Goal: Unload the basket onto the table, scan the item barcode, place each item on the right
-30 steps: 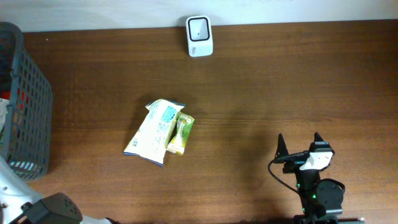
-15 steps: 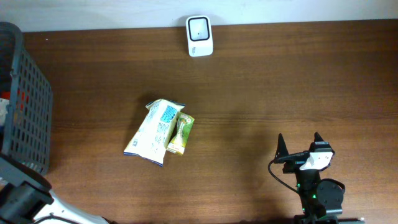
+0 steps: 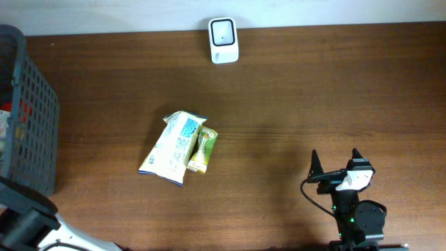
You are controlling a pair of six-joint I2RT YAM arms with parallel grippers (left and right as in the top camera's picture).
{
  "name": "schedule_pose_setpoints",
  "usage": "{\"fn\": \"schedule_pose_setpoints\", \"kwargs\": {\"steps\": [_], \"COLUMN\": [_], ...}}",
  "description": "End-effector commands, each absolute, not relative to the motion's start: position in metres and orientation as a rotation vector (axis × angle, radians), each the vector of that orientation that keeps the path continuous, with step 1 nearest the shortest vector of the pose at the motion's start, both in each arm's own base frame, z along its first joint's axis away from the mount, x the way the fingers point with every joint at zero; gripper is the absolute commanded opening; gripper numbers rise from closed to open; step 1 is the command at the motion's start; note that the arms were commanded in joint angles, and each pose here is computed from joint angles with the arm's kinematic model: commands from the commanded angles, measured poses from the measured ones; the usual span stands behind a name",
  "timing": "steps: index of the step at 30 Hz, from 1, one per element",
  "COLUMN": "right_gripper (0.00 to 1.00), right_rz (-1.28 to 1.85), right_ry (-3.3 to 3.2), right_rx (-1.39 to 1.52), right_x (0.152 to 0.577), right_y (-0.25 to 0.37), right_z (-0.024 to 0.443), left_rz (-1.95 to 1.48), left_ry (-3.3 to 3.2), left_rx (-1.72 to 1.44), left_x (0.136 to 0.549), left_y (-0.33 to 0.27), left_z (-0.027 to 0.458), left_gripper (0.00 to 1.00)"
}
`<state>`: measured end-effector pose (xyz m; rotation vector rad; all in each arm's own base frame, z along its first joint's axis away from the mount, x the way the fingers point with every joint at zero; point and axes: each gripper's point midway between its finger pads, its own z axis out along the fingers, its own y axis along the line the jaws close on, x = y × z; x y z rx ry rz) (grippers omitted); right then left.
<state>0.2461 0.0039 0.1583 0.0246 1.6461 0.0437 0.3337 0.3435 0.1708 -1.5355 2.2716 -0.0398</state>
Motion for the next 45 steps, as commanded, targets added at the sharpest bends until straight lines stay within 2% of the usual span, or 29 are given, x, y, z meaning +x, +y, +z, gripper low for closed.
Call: {"fn": "schedule_pose_setpoints", "kwargs": {"steps": [1, 2, 4, 7, 10, 14, 17, 19, 20, 21, 22, 23, 24, 27, 28, 29, 31, 33, 34, 36, 37, 38, 39, 41, 45], "right_gripper": [0.99, 0.99, 0.99, 0.99, 0.99, 0.99, 0.99, 0.99, 0.99, 0.99, 0.99, 0.99, 0.99, 0.99, 0.99, 0.99, 0.99, 0.99, 0.99, 0.99, 0.99, 0.99, 0.99, 0.99, 0.99], "right_rz": [0.042, 0.042, 0.042, 0.042, 0.042, 0.042, 0.042, 0.042, 0.042, 0.042, 0.042, 0.042, 0.042, 0.042, 0.042, 0.042, 0.042, 0.042, 0.042, 0.042, 0.042, 0.042, 0.042, 0.042, 0.042], "right_ry": [1.651, 1.651, 1.651, 1.651, 1.651, 1.651, 1.651, 1.651, 1.651, 1.651, 1.651, 1.651, 1.651, 1.651, 1.651, 1.650, 1.651, 1.651, 1.651, 1.651, 1.651, 1.651, 1.651, 1.651, 1.651], "right_rx": [0.016, 0.016, 0.016, 0.016, 0.016, 0.016, 0.016, 0.016, 0.016, 0.016, 0.016, 0.016, 0.016, 0.016, 0.016, 0.016, 0.016, 0.016, 0.016, 0.016, 0.016, 0.016, 0.016, 0.016, 0.016], "right_x": [0.246, 0.246, 0.246, 0.246, 0.246, 0.246, 0.246, 0.246, 0.246, 0.246, 0.246, 0.246, 0.246, 0.246, 0.246, 0.246, 0.246, 0.246, 0.246, 0.246, 0.246, 0.246, 0.246, 0.246, 0.246], "right_y": [0.005, 0.005, 0.005, 0.005, 0.005, 0.005, 0.005, 0.005, 0.005, 0.005, 0.005, 0.005, 0.005, 0.005, 0.005, 0.005, 0.005, 0.005, 0.005, 0.005, 0.005, 0.005, 0.005, 0.005, 0.005], "right_z": [0.155, 0.155, 0.155, 0.155, 0.155, 0.155, 0.155, 0.155, 0.155, 0.155, 0.155, 0.155, 0.155, 0.155, 0.155, 0.155, 0.155, 0.155, 0.155, 0.155, 0.155, 0.155, 0.155, 0.155, 0.155], "left_rz": [-0.396, -0.434, -0.453, -0.427, -0.522, -0.623, -0.577, -0.462, -0.423, -0.334, -0.309, -0.307, -0.275, -0.160, -0.091, -0.001, 0.174, 0.312, 0.462, 0.606, 0.636, 0.668, 0.679, 0.732, 0.725], "left_ry": [2.114, 2.116, 2.216, 2.518, 2.708, 2.676, 2.704, 2.742, 2.745, 2.756, 2.768, 2.769, 2.732, 2.551, 2.422, 2.323, 2.190, 2.131, 2.119, 2.144, 2.154, 2.151, 2.141, 2.240, 2.555], "left_rx": [-1.003, -0.815, -0.584, -0.370, 0.016, 0.497, 0.605, 0.609, 0.591, 0.494, 0.450, 0.433, 0.381, 0.200, 0.017, -0.144, -0.325, -0.395, -0.513, -0.640, -0.687, -0.756, -0.796, -0.737, -0.587], "left_x": [0.392, 0.399, 0.408, 0.419, 0.424, 0.387, 0.360, 0.356, 0.358, 0.367, 0.371, 0.374, 0.392, 0.444, 0.466, 0.472, 0.465, 0.451, 0.430, 0.402, 0.395, 0.390, 0.393, 0.403, 0.389], "left_y": [0.281, 0.233, 0.159, 0.049, -0.087, -0.235, -0.275, -0.279, -0.275, -0.262, -0.252, -0.248, -0.237, -0.181, -0.118, -0.055, 0.044, 0.118, 0.184, 0.257, 0.281, 0.313, 0.338, 0.365, 0.396], "left_z": [0.311, 0.350, 0.363, 0.309, 0.226, 0.142, 0.102, 0.082, 0.080, 0.078, 0.078, 0.081, 0.108, 0.211, 0.285, 0.333, 0.385, 0.406, 0.405, 0.390, 0.380, 0.364, 0.345, 0.296, 0.178], "left_gripper": [0.00, 0.00, 0.00, 0.00, 0.00, 0.00, 0.01, 0.19, 0.29, 0.47, 0.66, 0.96, 0.99, 0.99, 0.99, 0.99, 0.99, 0.97, 0.97, 0.97, 0.94, 0.84, 0.84, 0.89, 0.89]}}
